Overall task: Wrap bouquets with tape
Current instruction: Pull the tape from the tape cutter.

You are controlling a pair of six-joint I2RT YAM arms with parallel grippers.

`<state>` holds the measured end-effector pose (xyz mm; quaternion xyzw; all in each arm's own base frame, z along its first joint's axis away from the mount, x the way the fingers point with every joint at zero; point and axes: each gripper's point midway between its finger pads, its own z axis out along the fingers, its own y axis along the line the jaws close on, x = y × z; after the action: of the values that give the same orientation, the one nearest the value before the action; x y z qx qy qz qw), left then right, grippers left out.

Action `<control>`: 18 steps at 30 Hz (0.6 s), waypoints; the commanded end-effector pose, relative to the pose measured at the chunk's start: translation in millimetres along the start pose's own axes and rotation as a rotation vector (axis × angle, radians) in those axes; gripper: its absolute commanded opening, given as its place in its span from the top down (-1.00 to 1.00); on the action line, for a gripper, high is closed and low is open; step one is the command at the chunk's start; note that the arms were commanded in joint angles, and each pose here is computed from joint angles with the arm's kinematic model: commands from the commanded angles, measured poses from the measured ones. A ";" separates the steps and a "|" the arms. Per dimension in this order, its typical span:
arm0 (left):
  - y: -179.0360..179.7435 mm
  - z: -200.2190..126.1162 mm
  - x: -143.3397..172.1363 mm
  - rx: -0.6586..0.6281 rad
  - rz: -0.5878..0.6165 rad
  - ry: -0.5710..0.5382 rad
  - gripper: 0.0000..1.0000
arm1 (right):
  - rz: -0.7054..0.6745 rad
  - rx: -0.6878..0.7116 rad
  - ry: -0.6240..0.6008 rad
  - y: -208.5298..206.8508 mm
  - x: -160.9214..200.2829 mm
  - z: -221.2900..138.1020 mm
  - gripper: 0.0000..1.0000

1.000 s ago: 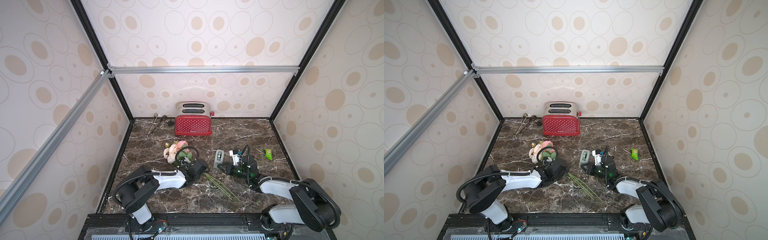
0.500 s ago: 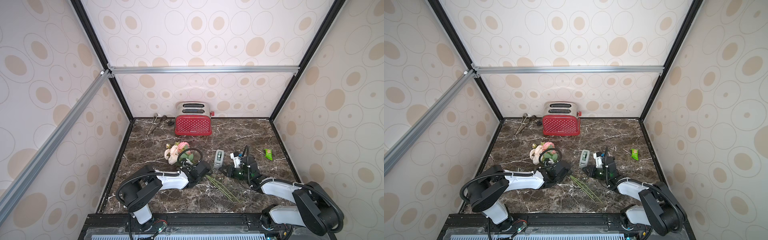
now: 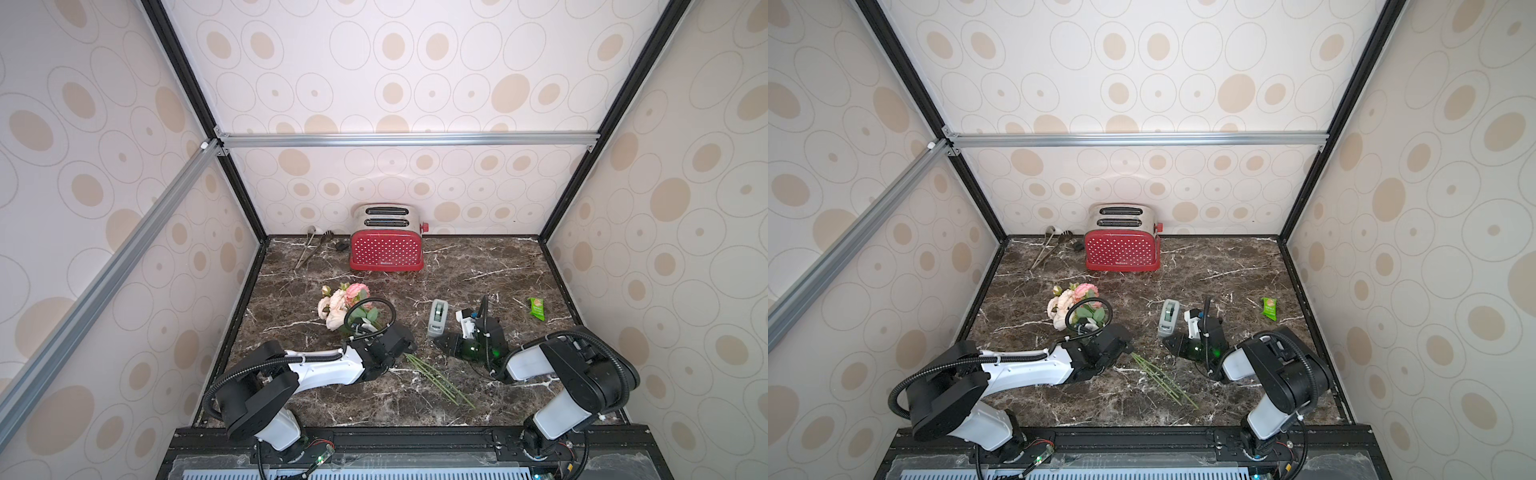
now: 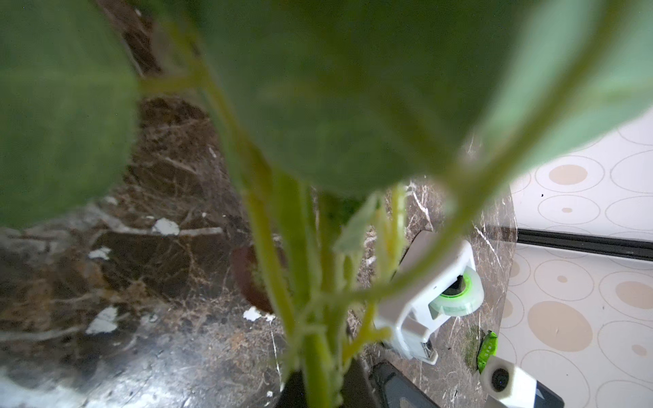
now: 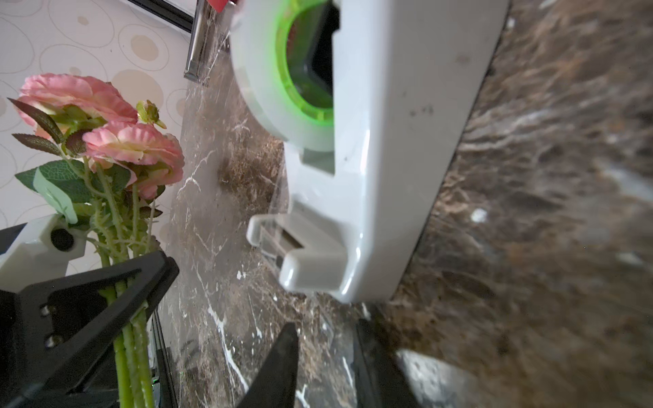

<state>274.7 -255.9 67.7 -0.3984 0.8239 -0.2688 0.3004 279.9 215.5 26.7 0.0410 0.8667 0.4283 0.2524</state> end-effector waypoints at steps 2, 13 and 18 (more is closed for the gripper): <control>-1.4 -4.9 -8.5 0.003 0.011 -0.035 1.00 | 0.004 -0.014 -0.013 0.4 -3.0 8.6 0.38; -1.0 -5.3 -11.2 -0.001 0.012 -0.041 1.00 | 0.022 -0.053 -0.014 2.2 -2.9 20.3 0.56; -2.9 -4.6 -10.7 0.002 0.014 -0.039 1.00 | 0.024 -0.056 -0.026 3.7 -3.4 16.9 0.92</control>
<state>273.7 -253.0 65.2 -0.3973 0.8268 -0.2614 0.3004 289.9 229.4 21.2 0.0431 0.8530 0.4534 0.2550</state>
